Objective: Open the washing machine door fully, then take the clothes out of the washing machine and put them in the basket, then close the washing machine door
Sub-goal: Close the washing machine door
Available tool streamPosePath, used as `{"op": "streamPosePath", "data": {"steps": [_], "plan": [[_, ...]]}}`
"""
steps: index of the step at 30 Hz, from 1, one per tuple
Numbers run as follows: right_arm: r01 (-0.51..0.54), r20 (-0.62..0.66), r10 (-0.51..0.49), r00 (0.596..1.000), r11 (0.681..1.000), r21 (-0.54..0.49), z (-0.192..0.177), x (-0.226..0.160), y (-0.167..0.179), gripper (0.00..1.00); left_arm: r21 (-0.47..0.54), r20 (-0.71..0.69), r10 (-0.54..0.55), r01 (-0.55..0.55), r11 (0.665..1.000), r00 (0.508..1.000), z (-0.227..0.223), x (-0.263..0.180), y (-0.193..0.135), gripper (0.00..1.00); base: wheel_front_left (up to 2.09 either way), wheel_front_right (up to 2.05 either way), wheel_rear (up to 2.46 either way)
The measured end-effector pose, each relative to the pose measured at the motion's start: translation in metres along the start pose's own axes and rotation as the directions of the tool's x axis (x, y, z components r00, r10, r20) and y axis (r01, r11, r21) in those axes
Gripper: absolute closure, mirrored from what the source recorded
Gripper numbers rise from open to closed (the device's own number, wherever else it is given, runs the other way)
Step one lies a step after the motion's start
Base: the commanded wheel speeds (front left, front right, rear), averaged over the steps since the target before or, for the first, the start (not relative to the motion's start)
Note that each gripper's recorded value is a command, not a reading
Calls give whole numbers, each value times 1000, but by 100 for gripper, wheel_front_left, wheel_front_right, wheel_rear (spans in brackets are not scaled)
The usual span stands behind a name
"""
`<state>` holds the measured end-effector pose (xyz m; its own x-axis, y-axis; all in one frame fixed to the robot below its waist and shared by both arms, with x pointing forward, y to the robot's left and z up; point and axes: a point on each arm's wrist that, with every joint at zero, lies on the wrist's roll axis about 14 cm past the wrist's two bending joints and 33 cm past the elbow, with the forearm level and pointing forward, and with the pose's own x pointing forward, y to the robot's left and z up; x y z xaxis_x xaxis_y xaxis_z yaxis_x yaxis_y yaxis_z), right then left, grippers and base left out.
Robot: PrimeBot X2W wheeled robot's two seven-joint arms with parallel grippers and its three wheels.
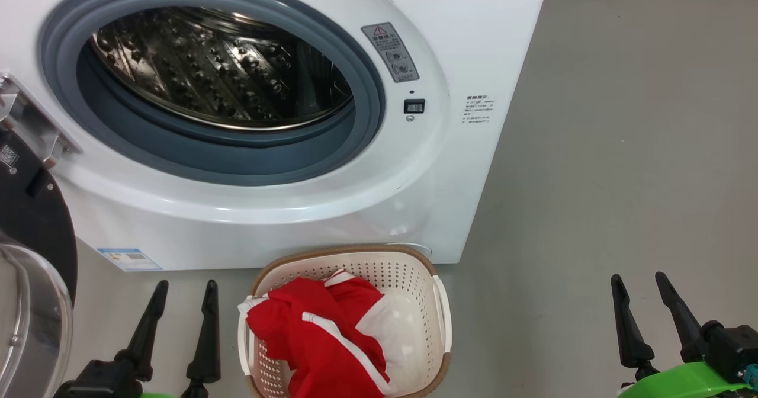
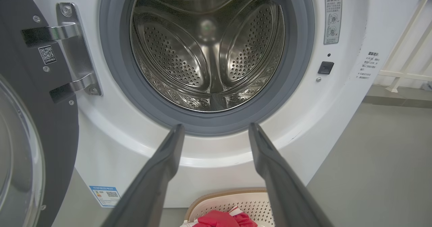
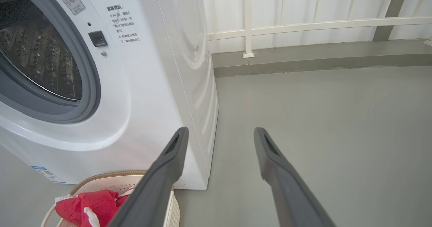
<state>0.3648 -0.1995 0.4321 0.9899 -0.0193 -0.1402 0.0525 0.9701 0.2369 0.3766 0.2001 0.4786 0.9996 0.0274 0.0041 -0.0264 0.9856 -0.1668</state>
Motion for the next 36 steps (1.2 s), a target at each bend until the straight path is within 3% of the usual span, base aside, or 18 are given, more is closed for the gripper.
{"op": "streamPosePath", "data": {"steps": [36], "plan": [[-2, -9, 2, 1000, 1000, 1, -3, 2, 1, 0, -9, 1, -6, 6, 1000, 1000, 0, 1, -2, 0, -75, 75, 0]]}}
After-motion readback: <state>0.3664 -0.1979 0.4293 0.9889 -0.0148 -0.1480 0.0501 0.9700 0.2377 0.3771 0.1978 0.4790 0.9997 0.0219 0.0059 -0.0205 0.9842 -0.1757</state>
